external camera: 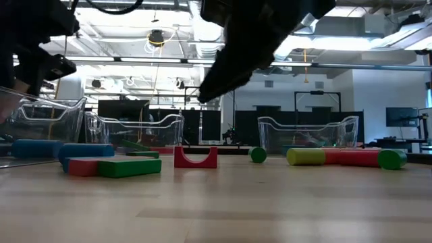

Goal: Sort blocks by size
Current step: Put the brown cylindrical block into the bottom left transparent bin, then adjust the bottom left transparent bin

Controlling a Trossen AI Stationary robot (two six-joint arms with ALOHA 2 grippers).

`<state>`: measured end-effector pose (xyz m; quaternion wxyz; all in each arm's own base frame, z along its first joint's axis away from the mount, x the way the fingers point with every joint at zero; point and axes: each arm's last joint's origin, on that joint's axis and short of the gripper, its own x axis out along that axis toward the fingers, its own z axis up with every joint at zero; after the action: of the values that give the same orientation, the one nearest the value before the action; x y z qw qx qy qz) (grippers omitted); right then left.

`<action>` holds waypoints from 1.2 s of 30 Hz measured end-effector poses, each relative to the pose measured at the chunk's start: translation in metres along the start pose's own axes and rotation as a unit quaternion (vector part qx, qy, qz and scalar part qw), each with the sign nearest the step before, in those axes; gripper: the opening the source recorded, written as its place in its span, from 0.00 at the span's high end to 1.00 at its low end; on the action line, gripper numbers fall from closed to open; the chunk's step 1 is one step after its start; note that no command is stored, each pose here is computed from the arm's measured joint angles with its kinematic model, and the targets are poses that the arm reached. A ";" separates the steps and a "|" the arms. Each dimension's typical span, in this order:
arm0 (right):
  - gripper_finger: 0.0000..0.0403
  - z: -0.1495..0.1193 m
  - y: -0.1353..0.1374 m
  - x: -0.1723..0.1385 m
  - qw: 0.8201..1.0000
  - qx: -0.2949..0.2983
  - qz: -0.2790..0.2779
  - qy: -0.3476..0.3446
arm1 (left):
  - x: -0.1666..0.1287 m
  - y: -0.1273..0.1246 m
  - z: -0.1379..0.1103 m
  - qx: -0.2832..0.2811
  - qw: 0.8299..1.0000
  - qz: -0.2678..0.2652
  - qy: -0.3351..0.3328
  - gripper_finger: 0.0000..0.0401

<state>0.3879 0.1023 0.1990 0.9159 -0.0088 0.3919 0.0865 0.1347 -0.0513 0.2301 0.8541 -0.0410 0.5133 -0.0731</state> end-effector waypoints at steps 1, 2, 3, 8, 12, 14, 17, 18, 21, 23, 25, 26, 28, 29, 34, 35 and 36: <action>0.48 -0.001 0.002 0.000 1.000 0.000 0.001 0.005 | 0.000 0.000 0.000 -0.003 1.000 0.001 0.002 0.64; 0.48 -0.002 0.004 0.000 1.000 0.000 0.002 0.010 | 0.001 0.000 0.000 -0.006 1.000 0.001 0.005 0.64; 0.48 -0.003 0.005 0.000 1.000 0.000 0.003 0.014 | 0.001 0.000 0.000 -0.009 1.000 0.002 0.005 0.64; 0.48 -0.006 0.013 -0.001 1.000 -0.001 0.009 0.023 | 0.001 0.000 0.000 -0.029 1.000 0.002 0.007 0.63; 0.48 -0.006 0.016 -0.001 1.000 -0.005 0.012 0.024 | 0.001 0.000 0.000 -0.040 0.999 0.002 0.007 0.62; 0.48 -0.007 0.017 -0.001 1.000 -0.004 0.012 0.025 | 0.001 0.000 0.000 -0.044 0.999 0.003 0.007 0.60; 0.48 -0.008 0.018 -0.001 0.999 -0.005 0.013 0.030 | 0.001 0.000 0.000 -0.049 0.999 0.003 0.007 0.57; 0.48 -0.008 0.018 -0.001 0.999 -0.005 0.013 0.032 | 0.001 0.000 0.000 -0.050 0.999 0.003 0.007 0.55; 0.48 -0.010 0.020 -0.001 0.999 -0.003 0.013 0.040 | 0.001 0.000 0.000 -0.050 0.999 0.003 0.006 0.50; 0.48 -0.011 0.021 -0.001 0.999 -0.002 0.012 0.044 | -0.002 0.000 0.002 -0.049 0.999 0.013 0.002 0.48; 0.48 -0.012 0.021 -0.002 0.999 -0.001 0.012 0.049 | -0.009 0.000 0.007 -0.046 0.998 0.029 -0.014 0.48; 0.48 -0.012 0.021 -0.002 0.999 0.000 0.011 0.052 | -0.014 -0.001 0.010 -0.040 0.998 0.039 -0.026 0.48; 0.48 -0.013 0.020 -0.002 0.998 0.001 0.010 0.054 | -0.023 -0.001 0.018 -0.028 0.997 0.053 -0.052 0.48; 0.48 -0.013 0.020 -0.002 0.998 0.001 0.010 0.054 | -0.028 -0.002 0.022 -0.022 0.996 0.058 -0.066 0.48; 0.48 -0.013 0.021 -0.002 0.999 0.001 0.009 0.054 | -0.043 -0.009 0.044 0.030 0.984 0.054 -0.166 0.48; 0.48 -0.013 0.021 -0.002 0.999 0.001 0.009 0.054 | -0.044 -0.011 0.048 0.041 0.980 0.049 -0.187 0.48; 0.48 -0.013 0.022 -0.002 0.999 0.000 0.010 0.054 | -0.046 -0.013 0.052 0.052 0.976 0.045 -0.208 0.48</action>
<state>0.3739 0.1223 0.1924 0.8927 -0.0097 0.4404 0.0950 0.1579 -0.0563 0.2960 0.9456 0.0119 0.3210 -0.0509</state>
